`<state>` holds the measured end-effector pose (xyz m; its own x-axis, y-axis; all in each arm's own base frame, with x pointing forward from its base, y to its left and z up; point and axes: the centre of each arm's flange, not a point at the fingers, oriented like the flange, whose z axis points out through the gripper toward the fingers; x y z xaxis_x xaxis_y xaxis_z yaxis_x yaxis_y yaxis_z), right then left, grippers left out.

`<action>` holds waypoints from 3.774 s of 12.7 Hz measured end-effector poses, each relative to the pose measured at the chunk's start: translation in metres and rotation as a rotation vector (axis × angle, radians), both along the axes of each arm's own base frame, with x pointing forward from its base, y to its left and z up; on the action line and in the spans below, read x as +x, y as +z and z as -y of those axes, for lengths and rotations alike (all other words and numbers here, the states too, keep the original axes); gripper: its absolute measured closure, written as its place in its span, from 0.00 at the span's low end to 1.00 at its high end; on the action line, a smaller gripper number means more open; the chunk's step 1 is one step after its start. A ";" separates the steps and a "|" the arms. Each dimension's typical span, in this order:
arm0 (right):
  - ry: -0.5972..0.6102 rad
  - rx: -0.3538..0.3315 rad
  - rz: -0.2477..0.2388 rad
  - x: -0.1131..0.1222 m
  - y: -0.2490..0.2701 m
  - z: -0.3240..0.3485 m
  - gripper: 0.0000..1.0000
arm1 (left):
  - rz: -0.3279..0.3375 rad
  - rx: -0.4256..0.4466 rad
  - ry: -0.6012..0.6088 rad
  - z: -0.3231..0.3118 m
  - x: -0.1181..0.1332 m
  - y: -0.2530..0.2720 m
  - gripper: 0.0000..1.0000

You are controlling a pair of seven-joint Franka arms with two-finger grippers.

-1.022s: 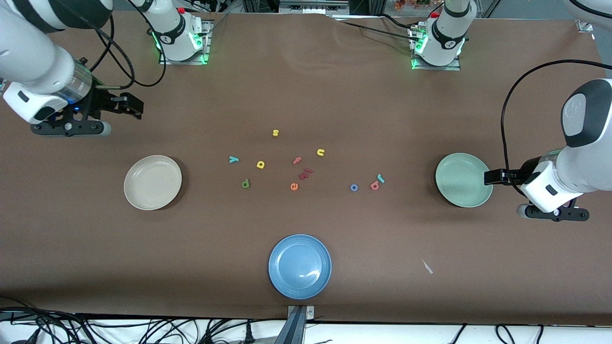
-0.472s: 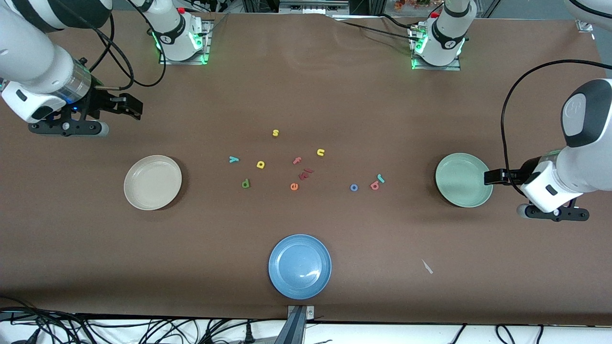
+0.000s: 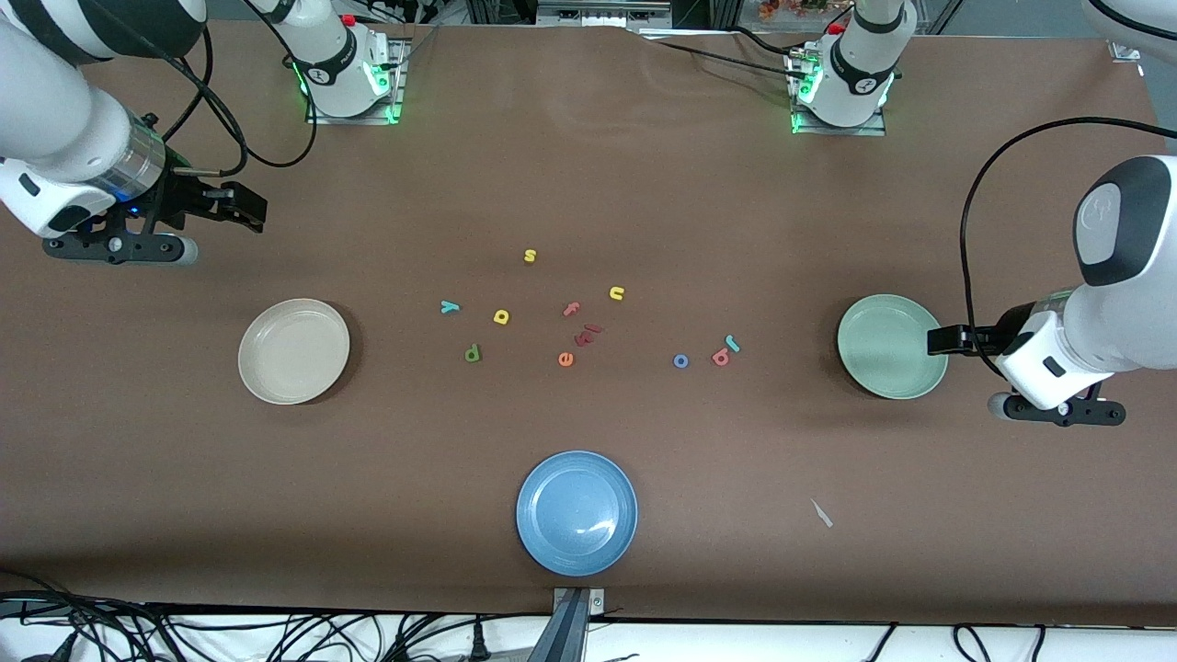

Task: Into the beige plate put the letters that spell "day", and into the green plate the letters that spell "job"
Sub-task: 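Move the right gripper toward the green p while the left gripper reaches the j, then grasp the green p with the right gripper while the left gripper grasps the j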

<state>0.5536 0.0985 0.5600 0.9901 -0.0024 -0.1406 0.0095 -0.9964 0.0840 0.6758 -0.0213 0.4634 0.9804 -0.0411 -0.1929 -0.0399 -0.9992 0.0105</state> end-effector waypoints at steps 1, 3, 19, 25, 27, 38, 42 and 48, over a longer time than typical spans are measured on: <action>0.006 0.005 -0.005 0.001 -0.003 -0.004 0.00 | -0.001 0.000 0.000 0.000 0.000 -0.001 0.00; 0.011 0.043 -0.025 0.003 -0.013 -0.016 0.00 | -0.009 0.000 0.001 -0.001 -0.001 -0.003 0.00; 0.004 0.100 0.062 0.057 -0.198 -0.135 0.00 | -0.124 -0.031 0.202 0.024 -0.014 -0.043 0.00; 0.044 0.123 0.085 0.055 -0.287 -0.185 0.00 | -0.077 0.049 0.502 0.113 -0.041 -0.160 0.00; 0.061 0.121 0.076 0.051 -0.316 -0.197 0.00 | -0.059 0.075 0.651 0.130 -0.052 -0.191 0.00; 0.140 0.110 0.044 0.032 -0.380 -0.214 0.17 | -0.052 0.126 0.938 0.209 -0.077 -0.270 0.30; 0.141 0.111 0.049 0.034 -0.380 -0.210 0.30 | -0.062 0.138 0.946 0.208 -0.080 -0.276 0.45; 0.140 0.116 0.063 0.036 -0.383 -0.209 0.50 | -0.052 0.133 0.984 0.220 -0.083 -0.285 0.45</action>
<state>0.5897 0.3079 0.1770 0.9864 0.1485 -0.0697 0.1470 -0.9888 -0.0263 0.5926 -0.2414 0.1780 0.5561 0.8113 -0.1804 0.8050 -0.5797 -0.1261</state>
